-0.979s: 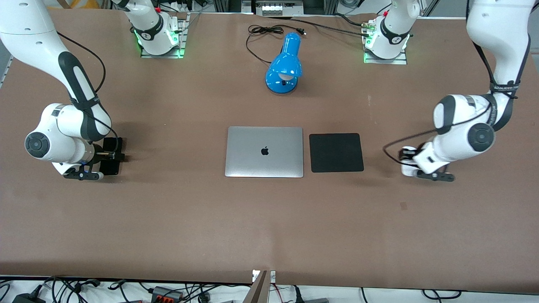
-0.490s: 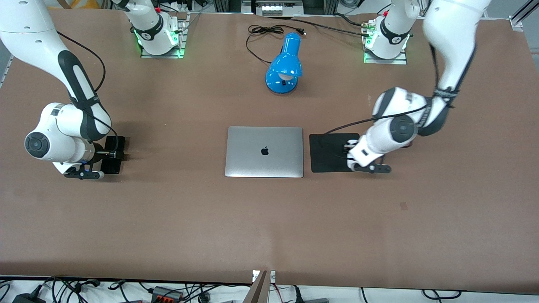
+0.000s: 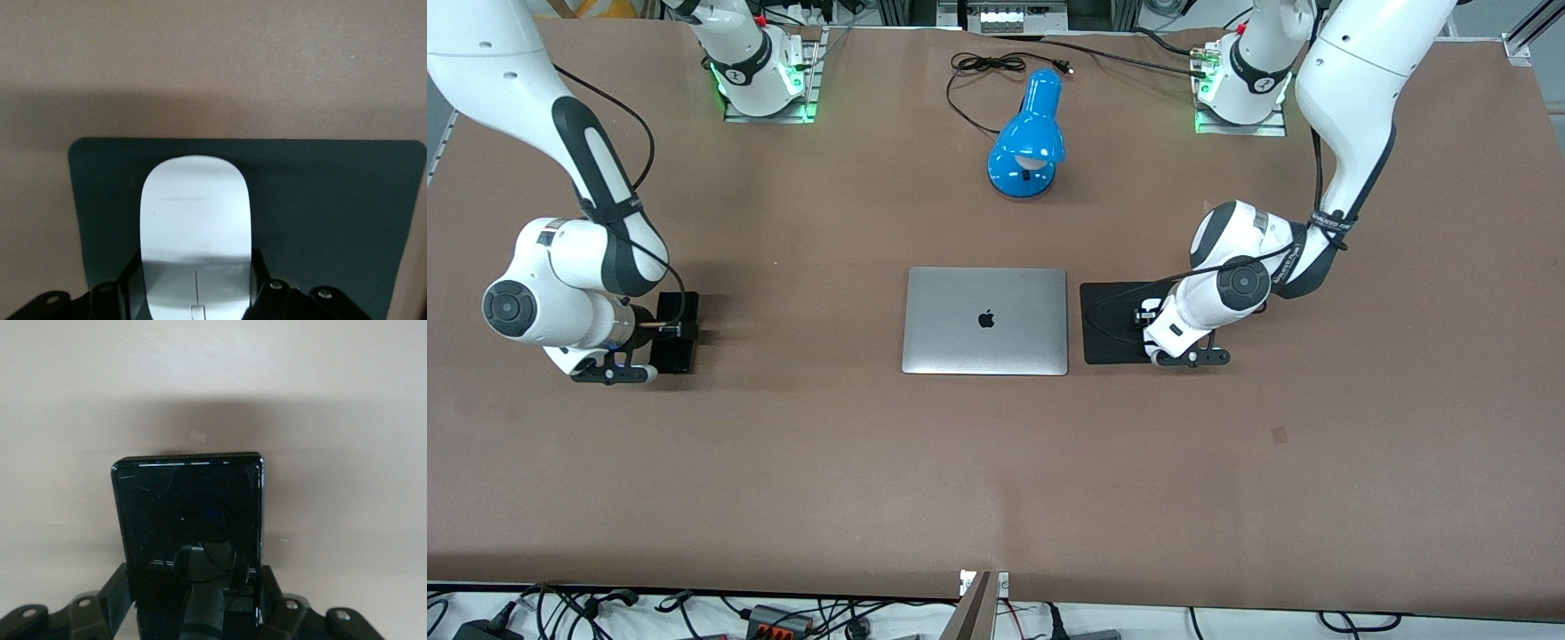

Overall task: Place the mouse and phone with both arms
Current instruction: 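Carry the mouse onto the black pad with the left gripper, then release the mouse and raise the left gripper while the right gripper carries the phone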

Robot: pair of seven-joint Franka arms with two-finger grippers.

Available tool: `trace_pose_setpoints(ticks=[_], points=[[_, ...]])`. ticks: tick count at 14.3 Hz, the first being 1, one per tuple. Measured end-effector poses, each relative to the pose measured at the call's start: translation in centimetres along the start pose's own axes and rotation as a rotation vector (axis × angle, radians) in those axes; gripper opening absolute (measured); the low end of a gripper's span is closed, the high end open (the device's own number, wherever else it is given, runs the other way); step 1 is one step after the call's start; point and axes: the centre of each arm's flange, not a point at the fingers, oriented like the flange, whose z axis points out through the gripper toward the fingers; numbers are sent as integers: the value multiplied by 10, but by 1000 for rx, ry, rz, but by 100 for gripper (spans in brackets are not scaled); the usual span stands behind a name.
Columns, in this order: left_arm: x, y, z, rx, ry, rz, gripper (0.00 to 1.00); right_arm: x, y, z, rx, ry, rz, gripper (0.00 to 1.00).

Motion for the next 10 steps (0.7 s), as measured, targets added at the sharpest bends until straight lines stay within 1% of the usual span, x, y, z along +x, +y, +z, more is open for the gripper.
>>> trace_pose_setpoints(ticks=[1, 4, 5, 7, 10], points=[[0, 0, -1, -1, 2, -7, 70, 5, -20, -13, 11, 9, -5, 78], [6, 0, -19, -4, 25, -17, 96, 9, -100, -29, 49, 22, 37, 78], [10, -4, -34, 1, 30, -26, 100, 7, -127, -29, 54, 19, 60, 78], [22, -19, -81, 20, 34, -53, 100, 1, -173, -23, 50, 11, 98, 78], [41, -42, -161, 69, 50, -82, 100, -5, -219, -8, 42, -6, 128, 78]])
